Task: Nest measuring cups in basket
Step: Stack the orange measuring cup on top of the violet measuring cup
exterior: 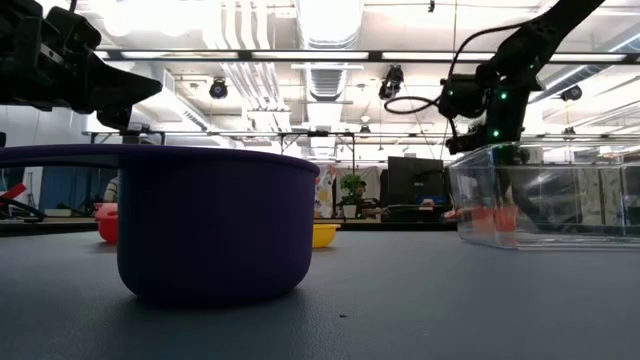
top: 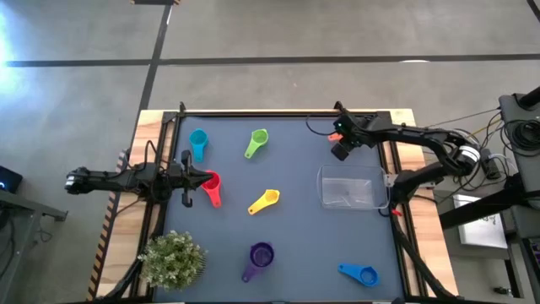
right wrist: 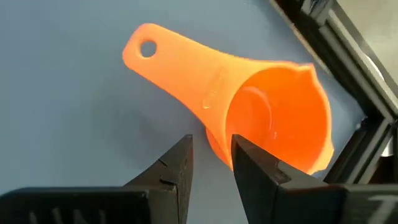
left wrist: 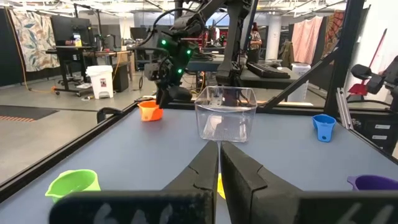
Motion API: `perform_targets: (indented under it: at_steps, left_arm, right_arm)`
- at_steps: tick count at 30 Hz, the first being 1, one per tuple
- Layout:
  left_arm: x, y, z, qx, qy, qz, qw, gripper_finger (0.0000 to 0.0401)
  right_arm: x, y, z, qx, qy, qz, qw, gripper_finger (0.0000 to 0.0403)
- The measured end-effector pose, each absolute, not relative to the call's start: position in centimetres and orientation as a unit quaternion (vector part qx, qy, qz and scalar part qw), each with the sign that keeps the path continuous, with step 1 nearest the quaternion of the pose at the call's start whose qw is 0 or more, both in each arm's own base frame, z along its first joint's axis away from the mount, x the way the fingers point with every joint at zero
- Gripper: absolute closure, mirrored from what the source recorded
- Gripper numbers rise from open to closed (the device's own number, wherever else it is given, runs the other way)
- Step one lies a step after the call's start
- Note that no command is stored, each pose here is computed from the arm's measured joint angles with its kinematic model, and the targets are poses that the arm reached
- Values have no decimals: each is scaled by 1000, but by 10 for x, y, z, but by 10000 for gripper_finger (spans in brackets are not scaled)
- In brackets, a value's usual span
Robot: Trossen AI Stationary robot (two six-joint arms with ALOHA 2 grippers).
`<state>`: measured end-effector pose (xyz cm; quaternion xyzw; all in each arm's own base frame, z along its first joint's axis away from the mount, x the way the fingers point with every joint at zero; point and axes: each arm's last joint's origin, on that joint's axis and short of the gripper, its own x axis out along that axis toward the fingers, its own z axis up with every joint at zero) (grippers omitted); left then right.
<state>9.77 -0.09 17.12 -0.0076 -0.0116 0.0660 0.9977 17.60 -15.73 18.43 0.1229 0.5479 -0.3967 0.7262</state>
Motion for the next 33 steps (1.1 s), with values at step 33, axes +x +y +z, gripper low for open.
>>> perform_targets:
  at_steps: [33]
  left_arm:
    - [98, -1, 171, -8, -12, 66, 998, 401]
  right_arm:
    - [178, -161, 184, 104, 570, -403, 708, 394]
